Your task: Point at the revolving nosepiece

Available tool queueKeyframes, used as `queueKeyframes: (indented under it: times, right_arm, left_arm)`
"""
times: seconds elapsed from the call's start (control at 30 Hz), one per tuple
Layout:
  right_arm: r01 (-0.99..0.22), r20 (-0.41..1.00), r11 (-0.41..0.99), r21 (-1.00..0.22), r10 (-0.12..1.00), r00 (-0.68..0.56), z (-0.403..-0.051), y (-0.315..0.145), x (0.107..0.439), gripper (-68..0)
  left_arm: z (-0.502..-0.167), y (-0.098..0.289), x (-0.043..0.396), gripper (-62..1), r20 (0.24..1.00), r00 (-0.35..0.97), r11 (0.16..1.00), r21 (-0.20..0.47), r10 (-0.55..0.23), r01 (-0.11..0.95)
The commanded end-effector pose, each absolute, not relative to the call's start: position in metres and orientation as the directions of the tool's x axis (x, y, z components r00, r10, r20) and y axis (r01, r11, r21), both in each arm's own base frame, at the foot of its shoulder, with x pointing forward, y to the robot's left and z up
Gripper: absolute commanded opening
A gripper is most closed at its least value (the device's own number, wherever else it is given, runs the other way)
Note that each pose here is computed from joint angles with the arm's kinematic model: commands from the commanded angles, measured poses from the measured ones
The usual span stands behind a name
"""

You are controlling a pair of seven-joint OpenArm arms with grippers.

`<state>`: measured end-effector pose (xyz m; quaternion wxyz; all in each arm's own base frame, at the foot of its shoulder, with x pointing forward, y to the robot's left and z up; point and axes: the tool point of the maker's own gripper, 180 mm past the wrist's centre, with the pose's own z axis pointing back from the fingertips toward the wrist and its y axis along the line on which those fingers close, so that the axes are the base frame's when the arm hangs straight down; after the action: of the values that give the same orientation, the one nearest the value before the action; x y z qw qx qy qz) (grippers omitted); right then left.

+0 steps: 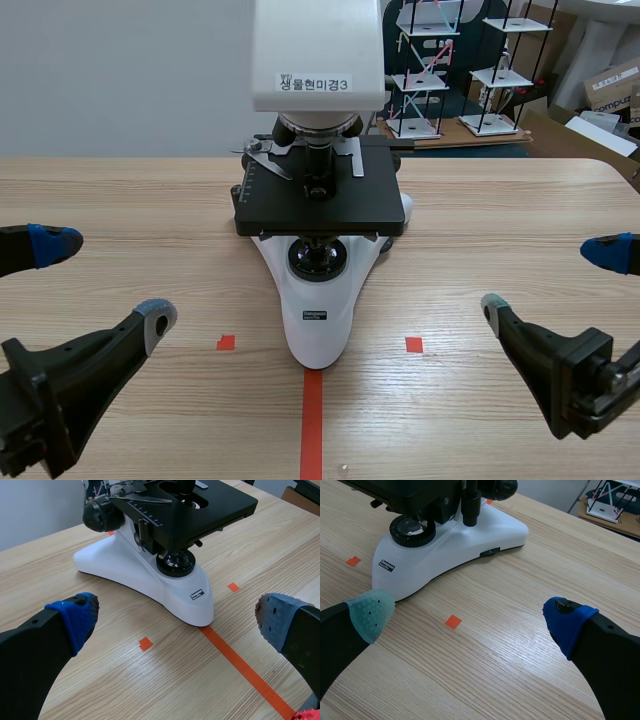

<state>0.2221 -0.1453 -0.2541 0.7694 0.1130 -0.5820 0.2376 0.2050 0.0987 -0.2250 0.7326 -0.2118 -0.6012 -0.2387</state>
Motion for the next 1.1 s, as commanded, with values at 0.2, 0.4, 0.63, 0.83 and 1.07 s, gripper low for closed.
queueKeyframes:
  times: [0.2,0.4,0.63,0.83,1.07]
  right_arm:
    - [-0.504,0.956,0.856,-0.116,0.235,0.178,-0.245,-0.1439,0.2248,0.4]
    - [-0.504,0.956,0.856,-0.116,0.235,0.178,-0.245,-0.1439,0.2248,0.4]
    - [-0.504,0.956,0.856,-0.116,0.235,0.178,-0.245,-0.1438,0.2247,0.4]
    - [-0.504,0.961,0.856,-0.116,0.226,0.162,-0.2417,-0.1431,0.2253,-1.0]
    - [-0.504,0.966,0.856,-0.116,0.215,0.143,-0.2378,-0.1422,0.226,-29.4]
  left_arm:
    - [-0.2165,0.0956,0.206,1.4,0.988,0.139,0.795,-0.027,-0.073,0.606]
    - [-0.2165,0.0956,0.206,1.4,0.988,0.139,0.795,-0.027,-0.073,0.606]
    - [-0.2165,0.0956,0.206,1.4,0.988,0.139,0.795,-0.027,-0.073,0.606]
    - [-0.2165,0.0956,0.206,1.4,0.988,0.139,0.795,-0.027,-0.073,0.606]
    - [-0.2165,0.0956,0.206,1.4,0.988,0.139,0.795,-0.027,-0.073,0.606]
